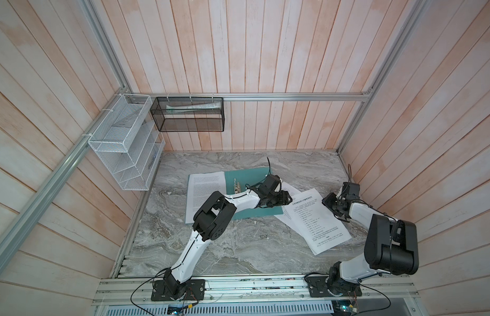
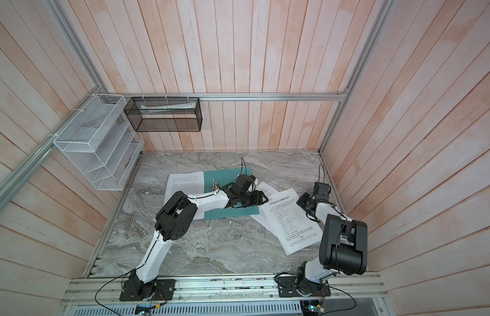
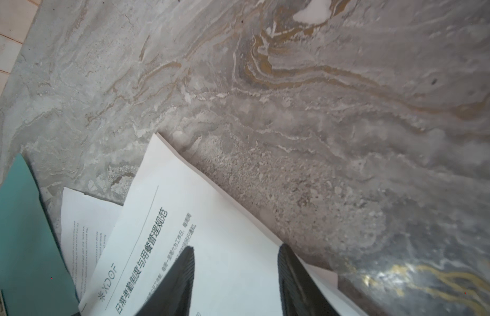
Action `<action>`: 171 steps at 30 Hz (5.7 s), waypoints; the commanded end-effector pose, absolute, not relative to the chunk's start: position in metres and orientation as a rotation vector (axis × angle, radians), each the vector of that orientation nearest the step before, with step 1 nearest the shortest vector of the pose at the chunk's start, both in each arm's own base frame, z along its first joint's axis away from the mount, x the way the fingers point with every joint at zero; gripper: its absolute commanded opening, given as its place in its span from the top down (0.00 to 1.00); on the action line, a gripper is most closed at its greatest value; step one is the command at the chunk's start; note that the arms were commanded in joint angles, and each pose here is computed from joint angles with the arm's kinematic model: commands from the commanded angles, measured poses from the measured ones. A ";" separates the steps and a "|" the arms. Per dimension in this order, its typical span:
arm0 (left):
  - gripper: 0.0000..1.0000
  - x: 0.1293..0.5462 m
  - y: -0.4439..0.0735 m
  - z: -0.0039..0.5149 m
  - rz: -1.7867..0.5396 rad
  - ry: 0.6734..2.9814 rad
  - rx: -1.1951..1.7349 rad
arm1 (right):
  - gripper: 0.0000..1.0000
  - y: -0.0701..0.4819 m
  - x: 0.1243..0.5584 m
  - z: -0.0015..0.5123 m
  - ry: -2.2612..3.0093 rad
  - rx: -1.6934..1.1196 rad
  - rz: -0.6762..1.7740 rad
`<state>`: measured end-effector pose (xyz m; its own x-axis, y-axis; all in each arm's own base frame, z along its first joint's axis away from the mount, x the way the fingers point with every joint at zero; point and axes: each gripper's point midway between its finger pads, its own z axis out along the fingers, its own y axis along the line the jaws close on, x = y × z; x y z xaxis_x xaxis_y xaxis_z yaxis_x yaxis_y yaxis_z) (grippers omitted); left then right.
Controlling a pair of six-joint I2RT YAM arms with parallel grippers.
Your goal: Put the files into the folder
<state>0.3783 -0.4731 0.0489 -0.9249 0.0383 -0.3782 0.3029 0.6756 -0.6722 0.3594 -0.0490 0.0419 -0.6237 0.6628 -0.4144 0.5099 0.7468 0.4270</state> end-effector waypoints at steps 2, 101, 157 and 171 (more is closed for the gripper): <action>0.32 0.380 -0.456 0.049 -1.034 2.578 0.252 | 0.53 -0.039 0.354 0.029 2.401 0.898 0.444; 1.00 0.541 -0.256 0.080 -1.168 2.345 0.802 | 0.63 0.179 0.431 0.030 2.583 0.279 0.864; 0.65 0.579 -0.240 0.080 -0.892 2.357 0.631 | 0.65 0.223 0.419 0.046 2.566 0.157 0.935; 0.49 0.578 -0.237 0.113 -0.873 2.306 0.576 | 0.65 0.233 0.420 0.066 2.540 0.105 0.941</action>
<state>0.5707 -0.2352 0.0743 -0.7816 0.2013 -0.5904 0.5398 0.6927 -0.4784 0.4198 0.2281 0.0478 -0.9111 0.2240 -0.3459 -0.0495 0.7738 0.6315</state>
